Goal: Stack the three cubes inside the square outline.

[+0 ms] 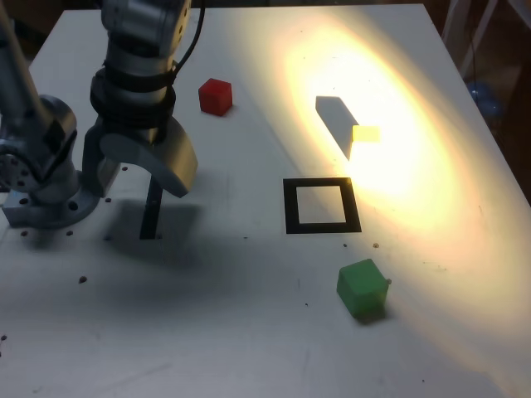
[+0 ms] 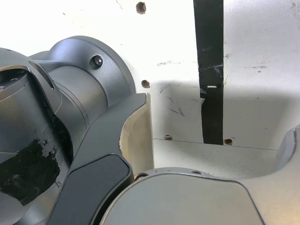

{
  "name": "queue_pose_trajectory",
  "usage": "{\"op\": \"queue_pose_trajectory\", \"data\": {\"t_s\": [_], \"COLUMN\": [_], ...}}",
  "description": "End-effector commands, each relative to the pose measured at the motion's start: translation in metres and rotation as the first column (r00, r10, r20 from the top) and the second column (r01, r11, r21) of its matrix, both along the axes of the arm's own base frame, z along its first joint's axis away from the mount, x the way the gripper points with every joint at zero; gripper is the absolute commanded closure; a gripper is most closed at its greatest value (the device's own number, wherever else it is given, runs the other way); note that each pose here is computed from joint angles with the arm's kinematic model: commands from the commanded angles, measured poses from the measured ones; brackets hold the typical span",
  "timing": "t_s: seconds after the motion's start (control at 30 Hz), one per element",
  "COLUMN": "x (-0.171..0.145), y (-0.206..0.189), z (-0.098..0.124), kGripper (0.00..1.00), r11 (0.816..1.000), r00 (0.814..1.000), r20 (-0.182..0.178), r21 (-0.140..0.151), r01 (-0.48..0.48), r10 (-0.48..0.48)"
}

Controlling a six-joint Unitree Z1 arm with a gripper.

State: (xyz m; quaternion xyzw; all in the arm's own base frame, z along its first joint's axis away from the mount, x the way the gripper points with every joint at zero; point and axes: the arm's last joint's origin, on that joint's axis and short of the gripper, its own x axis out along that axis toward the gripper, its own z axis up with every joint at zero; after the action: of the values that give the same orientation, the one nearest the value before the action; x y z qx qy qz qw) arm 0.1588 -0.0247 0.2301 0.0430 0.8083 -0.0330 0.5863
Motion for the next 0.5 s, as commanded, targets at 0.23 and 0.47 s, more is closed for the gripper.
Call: {"op": "queue_pose_trajectory", "data": {"t_s": [0.23, 0.47], "x": [-0.0019, -0.0027], "y": [0.0007, 0.001], "z": [0.0009, 0.002], "kGripper": [0.01, 0.01], "r11": [1.0, 1.0], "r00": [1.0, 1.0], "r20": [0.0, 0.002], "r21": [0.002, 0.006], "r01": [-0.003, -0.005], "r10": [0.003, 0.005]}}
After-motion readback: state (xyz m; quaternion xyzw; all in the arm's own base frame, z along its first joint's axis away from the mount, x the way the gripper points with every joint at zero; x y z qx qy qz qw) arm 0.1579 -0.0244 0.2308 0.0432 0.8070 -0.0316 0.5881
